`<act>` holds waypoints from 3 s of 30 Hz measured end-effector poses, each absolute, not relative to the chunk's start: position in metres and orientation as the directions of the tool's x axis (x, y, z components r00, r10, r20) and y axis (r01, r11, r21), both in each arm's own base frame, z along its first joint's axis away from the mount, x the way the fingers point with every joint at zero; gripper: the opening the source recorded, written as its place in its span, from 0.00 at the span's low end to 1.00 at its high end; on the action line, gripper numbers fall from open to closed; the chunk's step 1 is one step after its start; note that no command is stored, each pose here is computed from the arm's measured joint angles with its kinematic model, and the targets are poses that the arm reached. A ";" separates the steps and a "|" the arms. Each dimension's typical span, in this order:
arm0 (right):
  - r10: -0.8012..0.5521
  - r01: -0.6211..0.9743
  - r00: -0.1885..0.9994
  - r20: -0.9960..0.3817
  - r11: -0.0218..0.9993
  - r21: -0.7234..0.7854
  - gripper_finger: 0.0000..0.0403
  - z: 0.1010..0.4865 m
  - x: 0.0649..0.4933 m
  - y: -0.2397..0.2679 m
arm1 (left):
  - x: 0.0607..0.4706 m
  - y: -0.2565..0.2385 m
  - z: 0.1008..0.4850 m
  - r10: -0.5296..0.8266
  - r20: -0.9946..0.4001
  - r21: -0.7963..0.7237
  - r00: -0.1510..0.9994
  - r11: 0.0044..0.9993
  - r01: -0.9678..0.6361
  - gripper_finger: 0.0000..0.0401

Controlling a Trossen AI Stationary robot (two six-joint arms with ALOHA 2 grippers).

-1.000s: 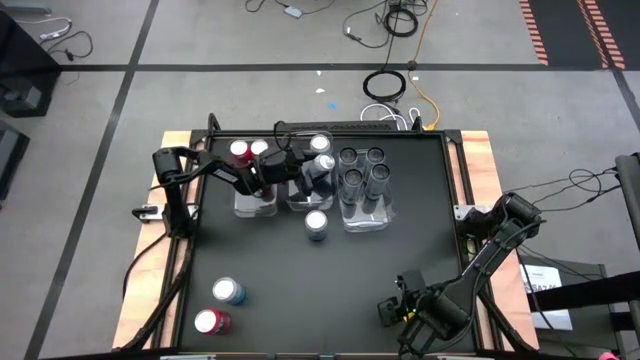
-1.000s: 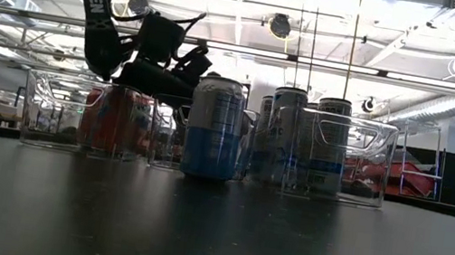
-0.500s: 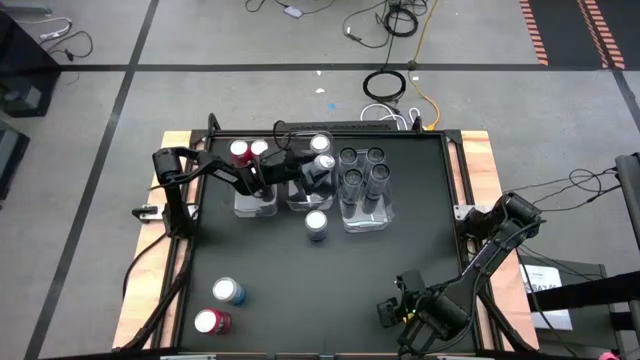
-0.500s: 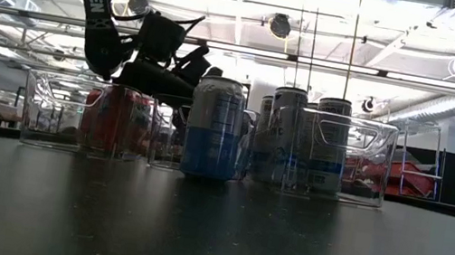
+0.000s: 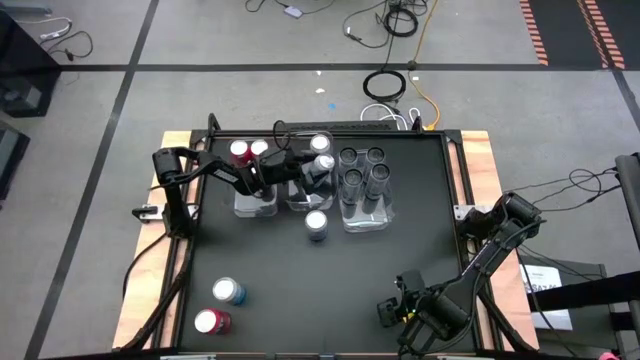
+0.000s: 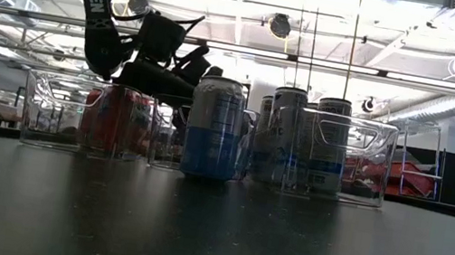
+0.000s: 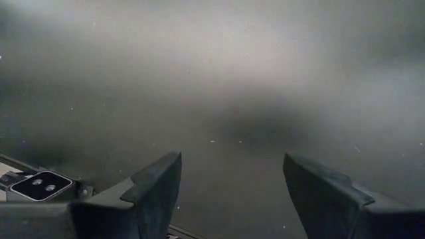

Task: Sort soda cans
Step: Put the blue and white soda can into the middle transparent bin

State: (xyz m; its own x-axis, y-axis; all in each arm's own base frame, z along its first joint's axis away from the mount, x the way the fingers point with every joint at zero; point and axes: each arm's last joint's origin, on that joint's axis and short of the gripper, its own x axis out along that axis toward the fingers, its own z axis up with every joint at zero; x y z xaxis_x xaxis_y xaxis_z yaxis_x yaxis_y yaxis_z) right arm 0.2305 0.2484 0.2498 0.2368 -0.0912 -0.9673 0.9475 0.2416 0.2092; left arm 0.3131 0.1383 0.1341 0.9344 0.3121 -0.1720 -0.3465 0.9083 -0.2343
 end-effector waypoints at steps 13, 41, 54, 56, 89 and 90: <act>-0.092 0.948 0.236 -0.967 0.242 0.208 0.63 0.250 0.230 0.248 | 0.313 0.139 0.139 0.315 -0.129 -0.232 0.940 0.912 -0.338 0.94; -0.092 0.944 0.235 -0.968 0.257 0.205 0.63 0.250 0.230 0.248 | 0.306 0.135 0.166 0.309 -0.134 -0.226 0.942 0.916 -0.332 0.94; -0.130 0.935 0.269 -0.954 0.272 0.227 0.63 0.250 0.231 0.247 | 0.298 0.131 0.184 0.306 -0.174 -0.133 0.936 0.935 -0.330 0.94; -0.132 0.935 0.272 -0.953 0.272 0.229 0.63 0.250 0.231 0.247 | 0.296 0.131 0.191 0.307 -0.152 -0.130 0.939 0.936 -0.327 0.94; -0.169 0.912 0.304 -0.938 0.336 0.235 0.63 0.251 0.232 0.246 | 0.280 0.126 0.200 0.254 -0.696 0.000 0.671 0.936 -0.353 0.94; -0.169 0.912 0.304 -0.938 0.336 0.235 0.63 0.251 0.232 0.246 | 0.283 0.127 0.196 0.245 -0.717 0.003 0.652 0.937 -0.349 0.94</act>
